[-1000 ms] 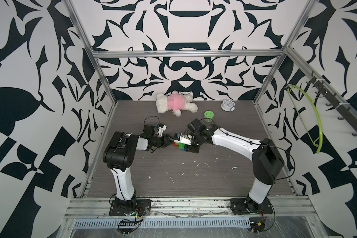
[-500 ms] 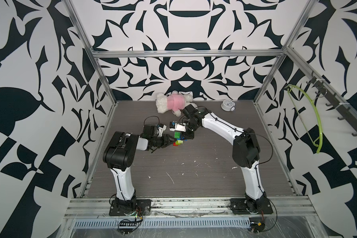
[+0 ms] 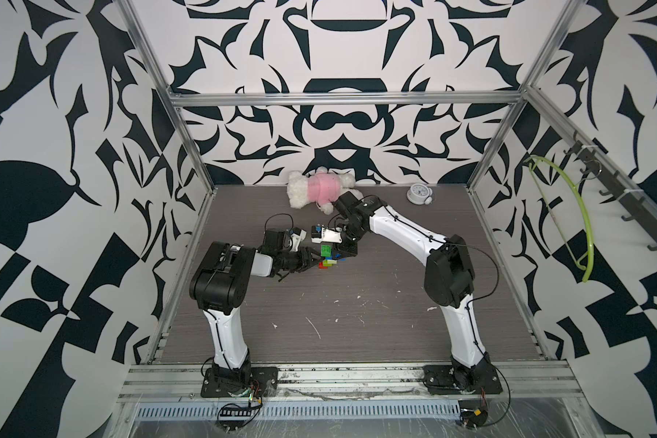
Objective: Assemble the letter y with lego
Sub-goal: Assemble the lego brick with the lego brick.
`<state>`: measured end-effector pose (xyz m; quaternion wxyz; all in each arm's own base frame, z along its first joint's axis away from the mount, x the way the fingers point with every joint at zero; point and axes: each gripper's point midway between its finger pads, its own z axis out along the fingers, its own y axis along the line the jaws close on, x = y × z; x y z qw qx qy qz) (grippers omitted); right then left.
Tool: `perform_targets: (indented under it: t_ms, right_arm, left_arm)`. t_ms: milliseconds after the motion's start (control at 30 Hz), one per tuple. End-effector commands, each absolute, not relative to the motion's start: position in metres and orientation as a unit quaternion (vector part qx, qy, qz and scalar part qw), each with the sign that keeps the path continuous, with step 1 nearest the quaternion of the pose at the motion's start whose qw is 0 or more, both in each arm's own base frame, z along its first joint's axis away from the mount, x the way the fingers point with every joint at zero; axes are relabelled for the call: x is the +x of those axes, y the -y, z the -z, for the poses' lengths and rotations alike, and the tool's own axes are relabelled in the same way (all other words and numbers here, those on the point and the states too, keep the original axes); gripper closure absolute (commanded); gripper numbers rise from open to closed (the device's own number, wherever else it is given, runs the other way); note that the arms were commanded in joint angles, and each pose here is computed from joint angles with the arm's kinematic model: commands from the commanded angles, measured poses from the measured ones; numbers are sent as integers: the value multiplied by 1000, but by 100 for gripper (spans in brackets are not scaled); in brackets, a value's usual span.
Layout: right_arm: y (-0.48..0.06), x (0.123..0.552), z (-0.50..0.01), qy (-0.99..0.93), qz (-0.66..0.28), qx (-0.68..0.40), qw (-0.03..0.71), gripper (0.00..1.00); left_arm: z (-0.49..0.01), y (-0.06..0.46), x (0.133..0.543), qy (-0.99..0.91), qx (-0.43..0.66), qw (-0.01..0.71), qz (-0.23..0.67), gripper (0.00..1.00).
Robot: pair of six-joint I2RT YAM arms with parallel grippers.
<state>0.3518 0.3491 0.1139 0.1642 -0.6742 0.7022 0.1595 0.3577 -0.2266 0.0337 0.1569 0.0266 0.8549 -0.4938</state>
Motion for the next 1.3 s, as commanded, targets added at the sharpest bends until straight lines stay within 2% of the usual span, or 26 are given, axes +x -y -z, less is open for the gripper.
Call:
perform_targets:
  t_ms: [0, 1267]
  right_arm:
    - [-354, 350, -124, -691, -166, -683, 169, 73]
    - [-360, 353, -101, -679, -151, -704, 148, 74]
  left_arm:
    - [55, 193, 308, -921, -69, 39, 380, 49]
    - [54, 193, 308, -921, -69, 39, 380, 49]
